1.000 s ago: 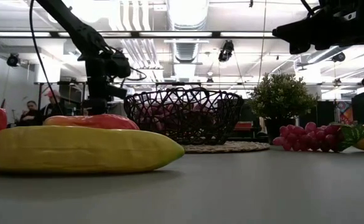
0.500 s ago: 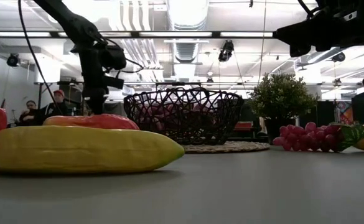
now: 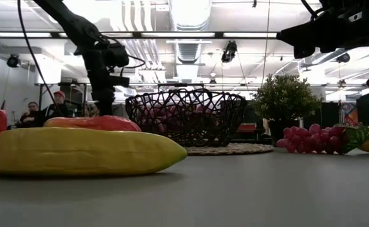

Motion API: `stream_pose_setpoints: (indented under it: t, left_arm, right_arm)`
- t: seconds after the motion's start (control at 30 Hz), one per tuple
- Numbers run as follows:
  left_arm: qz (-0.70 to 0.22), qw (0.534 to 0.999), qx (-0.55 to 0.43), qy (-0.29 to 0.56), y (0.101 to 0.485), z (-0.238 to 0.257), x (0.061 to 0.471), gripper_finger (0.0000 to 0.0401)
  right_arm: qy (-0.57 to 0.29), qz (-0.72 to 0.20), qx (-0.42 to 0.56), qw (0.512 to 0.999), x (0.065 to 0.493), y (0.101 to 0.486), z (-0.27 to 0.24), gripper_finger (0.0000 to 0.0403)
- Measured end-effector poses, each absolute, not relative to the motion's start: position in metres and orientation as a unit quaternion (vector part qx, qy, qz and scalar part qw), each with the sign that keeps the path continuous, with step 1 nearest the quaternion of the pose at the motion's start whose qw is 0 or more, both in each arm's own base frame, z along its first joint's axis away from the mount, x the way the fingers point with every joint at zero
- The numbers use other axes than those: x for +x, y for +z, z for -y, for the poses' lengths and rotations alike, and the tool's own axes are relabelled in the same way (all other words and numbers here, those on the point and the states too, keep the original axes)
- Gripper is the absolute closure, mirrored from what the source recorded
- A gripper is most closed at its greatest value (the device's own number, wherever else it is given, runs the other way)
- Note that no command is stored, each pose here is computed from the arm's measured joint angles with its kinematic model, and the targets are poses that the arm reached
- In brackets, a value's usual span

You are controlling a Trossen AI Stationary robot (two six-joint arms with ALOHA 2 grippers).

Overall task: Build produce basket
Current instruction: Put the green lime into the basket

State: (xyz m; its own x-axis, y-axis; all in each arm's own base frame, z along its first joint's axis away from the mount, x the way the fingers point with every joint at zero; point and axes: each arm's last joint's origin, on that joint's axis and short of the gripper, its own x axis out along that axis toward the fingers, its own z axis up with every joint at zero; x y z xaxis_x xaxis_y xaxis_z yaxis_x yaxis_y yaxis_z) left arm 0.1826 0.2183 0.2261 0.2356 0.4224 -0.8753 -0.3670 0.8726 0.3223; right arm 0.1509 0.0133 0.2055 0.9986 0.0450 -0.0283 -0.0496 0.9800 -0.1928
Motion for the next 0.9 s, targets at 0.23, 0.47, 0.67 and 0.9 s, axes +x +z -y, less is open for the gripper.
stream_pose_setpoints:
  t: [0.23, 0.47, 0.67, 0.9]
  left_arm:
    - [-0.560, 0.791, 0.021, 0.244, 0.216, -0.217, 0.180, 0.0100]
    - [-0.550, 0.796, 0.029, 0.252, 0.185, -0.212, 0.175, 0.0100]
    - [-0.547, 0.794, 0.037, 0.262, 0.174, -0.209, 0.172, 0.0109]
    - [-0.552, 0.789, 0.038, 0.267, 0.174, -0.208, 0.171, 0.0173]
  right_arm:
    - [0.024, -0.013, -0.091, 0.996, 0.151, 0.205, -0.013, 0.0360]
    - [0.024, -0.015, -0.091, 0.995, 0.151, 0.205, -0.013, 0.0360]
    - [0.024, -0.015, -0.092, 0.995, 0.151, 0.205, -0.013, 0.0360]
    - [0.024, -0.015, -0.087, 0.996, 0.151, 0.205, -0.013, 0.0360]
